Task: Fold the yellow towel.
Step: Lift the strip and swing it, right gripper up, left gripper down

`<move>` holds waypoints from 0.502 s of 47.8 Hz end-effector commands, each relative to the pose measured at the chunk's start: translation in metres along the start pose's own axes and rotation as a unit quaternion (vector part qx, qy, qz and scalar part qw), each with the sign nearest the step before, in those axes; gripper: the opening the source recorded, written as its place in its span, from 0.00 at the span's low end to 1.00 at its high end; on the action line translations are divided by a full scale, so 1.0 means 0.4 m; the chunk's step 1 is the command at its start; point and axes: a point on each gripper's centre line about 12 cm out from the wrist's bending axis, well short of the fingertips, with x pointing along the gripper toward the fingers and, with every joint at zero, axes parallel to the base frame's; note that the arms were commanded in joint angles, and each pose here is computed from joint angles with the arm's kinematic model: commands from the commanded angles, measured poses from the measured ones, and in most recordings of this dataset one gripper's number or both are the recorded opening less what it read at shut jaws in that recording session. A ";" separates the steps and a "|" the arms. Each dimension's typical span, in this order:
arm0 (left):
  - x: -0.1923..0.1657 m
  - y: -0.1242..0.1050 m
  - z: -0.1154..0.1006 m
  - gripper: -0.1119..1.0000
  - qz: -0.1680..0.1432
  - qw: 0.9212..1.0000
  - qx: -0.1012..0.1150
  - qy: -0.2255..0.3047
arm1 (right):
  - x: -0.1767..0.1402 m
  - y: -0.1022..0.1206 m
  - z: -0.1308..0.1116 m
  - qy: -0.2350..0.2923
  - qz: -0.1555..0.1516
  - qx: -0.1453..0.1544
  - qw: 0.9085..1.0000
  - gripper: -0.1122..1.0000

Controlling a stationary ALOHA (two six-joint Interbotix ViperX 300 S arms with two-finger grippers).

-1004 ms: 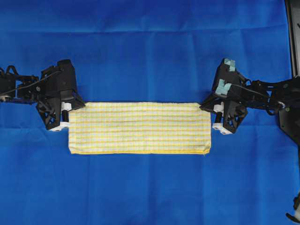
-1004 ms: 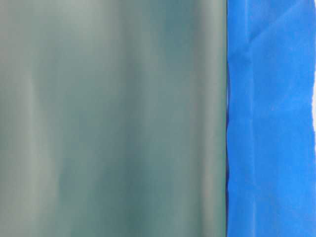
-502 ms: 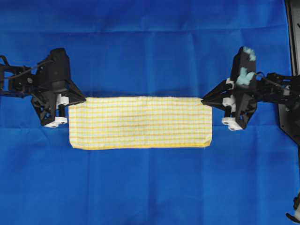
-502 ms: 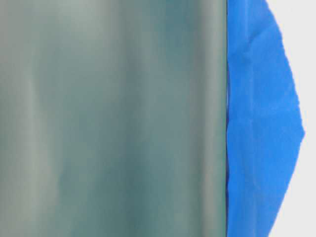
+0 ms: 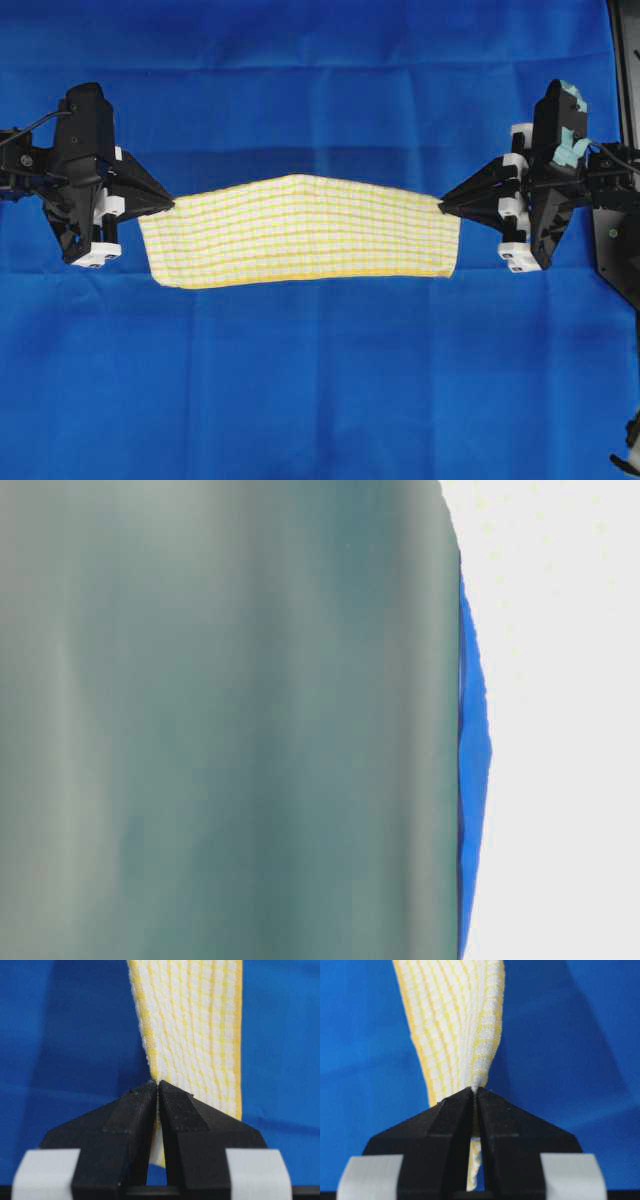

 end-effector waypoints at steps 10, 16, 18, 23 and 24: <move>-0.006 -0.052 0.028 0.12 -0.033 0.998 0.020 -0.041 | 0.021 -0.057 0.060 -0.042 -0.047 0.016 0.998 0.12; -0.003 -0.091 0.031 0.12 -0.057 0.996 0.033 -0.053 | 0.028 -0.114 0.092 -0.060 -0.087 0.029 0.994 0.12; -0.003 -0.103 0.033 0.12 -0.064 0.996 0.037 -0.059 | 0.029 -0.131 0.103 -0.067 -0.098 0.033 0.992 0.12; -0.002 -0.134 0.044 0.12 -0.082 0.993 0.046 -0.076 | 0.036 -0.169 0.135 -0.080 -0.124 0.036 0.988 0.12; 0.000 -0.140 0.047 0.12 -0.085 0.992 0.046 -0.079 | 0.037 -0.175 0.139 -0.082 -0.128 0.037 0.988 0.12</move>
